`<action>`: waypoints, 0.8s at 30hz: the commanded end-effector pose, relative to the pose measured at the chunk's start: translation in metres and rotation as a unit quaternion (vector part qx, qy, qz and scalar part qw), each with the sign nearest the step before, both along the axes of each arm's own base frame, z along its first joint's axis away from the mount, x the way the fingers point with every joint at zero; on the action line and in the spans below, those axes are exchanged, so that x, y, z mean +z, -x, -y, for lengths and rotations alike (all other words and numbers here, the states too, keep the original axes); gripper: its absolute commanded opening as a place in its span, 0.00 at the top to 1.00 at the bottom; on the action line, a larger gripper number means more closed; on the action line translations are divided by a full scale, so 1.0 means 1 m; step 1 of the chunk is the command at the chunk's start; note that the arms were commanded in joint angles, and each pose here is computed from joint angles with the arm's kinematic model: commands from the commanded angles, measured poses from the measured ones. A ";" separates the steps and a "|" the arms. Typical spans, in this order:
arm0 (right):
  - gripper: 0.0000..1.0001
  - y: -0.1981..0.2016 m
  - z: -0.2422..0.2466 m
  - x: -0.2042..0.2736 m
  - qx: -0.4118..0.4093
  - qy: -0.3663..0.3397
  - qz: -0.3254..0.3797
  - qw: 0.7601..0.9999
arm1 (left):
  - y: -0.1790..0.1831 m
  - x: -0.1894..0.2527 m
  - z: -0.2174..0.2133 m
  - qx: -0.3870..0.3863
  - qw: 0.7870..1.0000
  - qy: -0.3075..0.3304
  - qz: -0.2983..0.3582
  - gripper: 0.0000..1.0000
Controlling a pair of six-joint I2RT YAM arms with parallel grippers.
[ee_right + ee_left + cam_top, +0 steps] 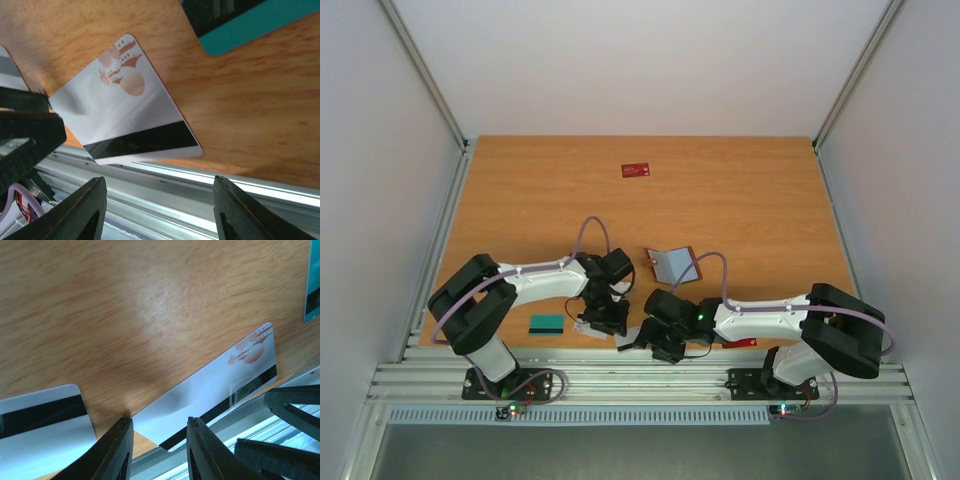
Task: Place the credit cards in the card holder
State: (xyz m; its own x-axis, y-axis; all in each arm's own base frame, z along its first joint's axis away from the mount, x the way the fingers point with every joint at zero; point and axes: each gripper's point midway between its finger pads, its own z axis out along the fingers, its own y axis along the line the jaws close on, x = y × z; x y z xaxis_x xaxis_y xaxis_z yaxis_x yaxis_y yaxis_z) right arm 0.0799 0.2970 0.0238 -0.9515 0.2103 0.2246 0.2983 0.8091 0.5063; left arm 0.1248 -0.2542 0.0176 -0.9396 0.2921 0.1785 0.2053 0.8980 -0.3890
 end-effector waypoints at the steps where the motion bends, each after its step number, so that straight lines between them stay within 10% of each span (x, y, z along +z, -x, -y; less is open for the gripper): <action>1: 0.40 -0.009 -0.015 0.000 -0.024 -0.017 0.015 0.999 | 0.016 -0.014 -0.020 0.013 0.999 -0.038 -0.024 0.68; 16: 0.46 -0.013 -0.017 -0.014 -0.059 -0.021 0.010 0.998 | 0.031 -0.006 -0.001 0.032 0.997 0.039 -0.066 0.70; 24: 0.46 -0.009 -0.011 -0.014 -0.070 -0.019 0.010 0.997 | 0.005 0.033 -0.005 0.008 0.999 0.027 0.027 0.70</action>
State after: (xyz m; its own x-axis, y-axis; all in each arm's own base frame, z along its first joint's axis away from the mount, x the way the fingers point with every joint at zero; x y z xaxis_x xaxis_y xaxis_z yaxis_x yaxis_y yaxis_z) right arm 0.0833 0.3104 0.0095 -0.9230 0.2939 0.2482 0.3835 0.7540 0.5333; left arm 0.1038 -0.2517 0.0278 -0.9411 0.2617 0.2143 0.1378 0.8752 -0.4637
